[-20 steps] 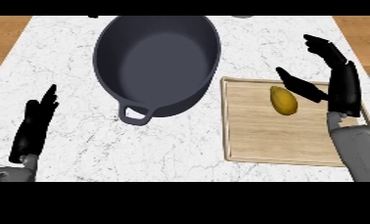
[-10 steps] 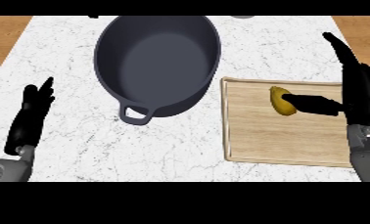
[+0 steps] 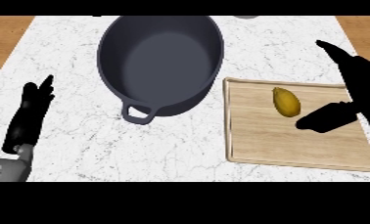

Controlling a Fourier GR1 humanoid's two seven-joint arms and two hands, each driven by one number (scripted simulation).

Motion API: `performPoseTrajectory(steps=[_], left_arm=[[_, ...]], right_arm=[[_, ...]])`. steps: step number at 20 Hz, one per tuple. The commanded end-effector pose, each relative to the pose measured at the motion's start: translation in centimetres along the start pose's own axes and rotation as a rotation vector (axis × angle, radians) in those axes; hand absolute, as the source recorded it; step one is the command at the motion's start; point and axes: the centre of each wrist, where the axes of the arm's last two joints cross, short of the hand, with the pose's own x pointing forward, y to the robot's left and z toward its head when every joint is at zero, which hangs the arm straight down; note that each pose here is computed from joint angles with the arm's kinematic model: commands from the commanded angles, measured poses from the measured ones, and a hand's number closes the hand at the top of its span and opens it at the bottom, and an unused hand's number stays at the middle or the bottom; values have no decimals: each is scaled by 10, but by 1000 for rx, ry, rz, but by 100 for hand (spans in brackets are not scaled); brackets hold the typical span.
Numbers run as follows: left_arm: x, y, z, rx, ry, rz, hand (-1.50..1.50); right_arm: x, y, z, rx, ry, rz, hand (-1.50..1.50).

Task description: Pick the lemon from the tray and place it in the pot

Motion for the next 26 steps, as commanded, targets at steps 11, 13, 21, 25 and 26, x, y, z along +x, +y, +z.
performPoseTrajectory(steps=[11, 13, 21, 25, 26], left_arm=[[9, -7, -3, -8, 5, 11, 0], [3, -9, 1, -4, -22, 7, 0], [-1, -12, 9, 0, 1, 9, 0], [-2, 1, 6, 7, -11, -4, 0], [0, 2, -2, 15, -3, 10, 0]], right_arm=[[20, -7, -15, 204, 193, 80, -150], [22, 19, -16, 204, 192, 68, -150], [-3, 49, -38, 249, 229, 104, -150], [-4, 61, -39, 216, 202, 87, -150], [7, 52, -39, 216, 196, 91, -150]])
